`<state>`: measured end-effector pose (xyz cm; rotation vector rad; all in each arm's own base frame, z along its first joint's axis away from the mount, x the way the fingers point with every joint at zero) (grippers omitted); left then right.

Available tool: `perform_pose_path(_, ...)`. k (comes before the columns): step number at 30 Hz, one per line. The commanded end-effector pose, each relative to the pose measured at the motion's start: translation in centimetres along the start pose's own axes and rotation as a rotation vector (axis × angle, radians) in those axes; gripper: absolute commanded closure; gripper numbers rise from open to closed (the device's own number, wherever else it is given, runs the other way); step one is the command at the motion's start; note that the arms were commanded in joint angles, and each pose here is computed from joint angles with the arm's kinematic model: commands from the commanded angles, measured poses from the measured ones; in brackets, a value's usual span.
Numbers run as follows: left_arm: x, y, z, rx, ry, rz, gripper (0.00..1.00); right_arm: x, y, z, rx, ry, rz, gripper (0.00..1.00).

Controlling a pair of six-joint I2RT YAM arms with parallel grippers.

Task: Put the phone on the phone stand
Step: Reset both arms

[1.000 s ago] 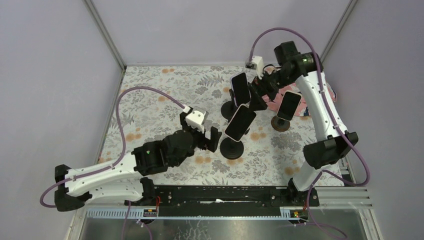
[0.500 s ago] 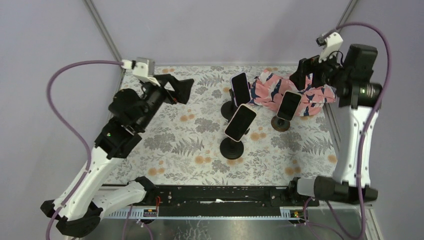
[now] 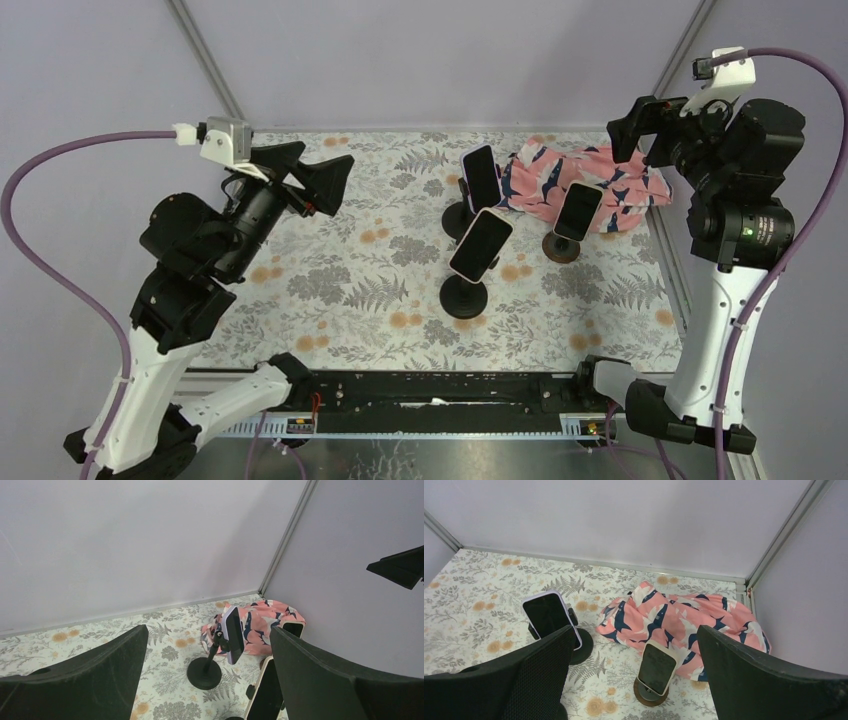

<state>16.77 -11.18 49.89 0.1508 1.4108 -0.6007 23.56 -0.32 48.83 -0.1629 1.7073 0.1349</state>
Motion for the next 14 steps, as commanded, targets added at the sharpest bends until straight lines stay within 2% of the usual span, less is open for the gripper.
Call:
perform_pose_path(1,0.3,0.3,-1.2,-0.001,0.030,0.025,0.01,-1.6,0.6,-1.6,0.015,-0.066,0.022,0.00)
perform_pose_path(14,1.5,0.5,-2.6,0.018,0.054,-0.002,0.01,-1.4,1.5,-2.4,-0.058,-0.067,-0.005,0.00)
Point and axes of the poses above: each gripper's point midway between its finger pads, its own z axis out along the fingers, its own y axis along the line the jaws close on, x = y × z, the point moved 7 cm from there along -z, back along the fingers, and after that the axes turned 1 degree about -z, right-handed, at the moved point
